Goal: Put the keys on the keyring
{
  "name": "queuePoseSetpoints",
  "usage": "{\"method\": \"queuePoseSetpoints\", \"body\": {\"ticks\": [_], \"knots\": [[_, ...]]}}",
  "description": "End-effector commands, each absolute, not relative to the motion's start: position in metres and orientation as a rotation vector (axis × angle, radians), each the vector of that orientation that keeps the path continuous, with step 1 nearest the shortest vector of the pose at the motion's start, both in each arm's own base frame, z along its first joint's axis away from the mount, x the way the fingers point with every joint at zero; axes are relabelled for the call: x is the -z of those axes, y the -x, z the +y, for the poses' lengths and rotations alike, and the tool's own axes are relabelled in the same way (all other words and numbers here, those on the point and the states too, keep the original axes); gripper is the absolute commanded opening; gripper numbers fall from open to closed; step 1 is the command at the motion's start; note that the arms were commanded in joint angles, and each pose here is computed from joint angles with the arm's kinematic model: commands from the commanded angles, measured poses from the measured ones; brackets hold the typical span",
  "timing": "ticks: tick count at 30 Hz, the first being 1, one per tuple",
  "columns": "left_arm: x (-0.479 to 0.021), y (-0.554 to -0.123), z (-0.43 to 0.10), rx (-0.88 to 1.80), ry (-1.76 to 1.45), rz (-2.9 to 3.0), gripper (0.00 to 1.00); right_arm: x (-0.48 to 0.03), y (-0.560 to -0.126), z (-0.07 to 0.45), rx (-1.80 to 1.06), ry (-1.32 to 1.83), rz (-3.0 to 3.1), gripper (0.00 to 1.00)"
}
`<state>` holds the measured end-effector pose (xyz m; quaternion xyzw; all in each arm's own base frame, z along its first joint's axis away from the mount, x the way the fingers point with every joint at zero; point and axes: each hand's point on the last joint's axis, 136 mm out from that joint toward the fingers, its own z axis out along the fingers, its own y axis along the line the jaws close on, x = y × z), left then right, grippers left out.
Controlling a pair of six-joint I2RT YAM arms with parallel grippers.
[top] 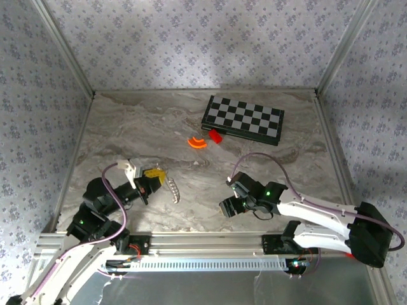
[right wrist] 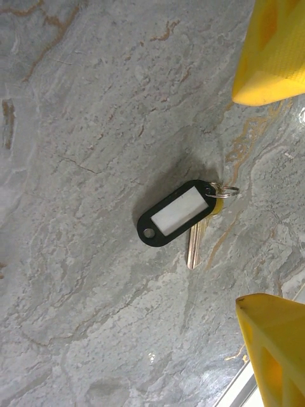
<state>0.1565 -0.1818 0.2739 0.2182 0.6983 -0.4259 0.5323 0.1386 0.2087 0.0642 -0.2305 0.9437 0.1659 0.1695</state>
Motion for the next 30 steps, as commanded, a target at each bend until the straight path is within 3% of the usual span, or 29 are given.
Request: {"method": "queuePoseSetpoints", "body": {"ticks": [1,18,30], "knots": [[-0.308,-0.146,-0.184,1.058,-0.551,1.555,0.0,-0.062,-0.139,0.202,-0.445,0.608,2.684,0.79],[-0.302,-0.14,-0.186,1.074,-0.564,1.553,0.0,-0.048,-0.132,0.205,-0.422,0.652,2.725,0.69],[-0.302,-0.141,-0.187,1.072,-0.564,1.546,0.0,-0.031,-0.13,0.199,-0.336,0.693,2.782,0.46]]}}
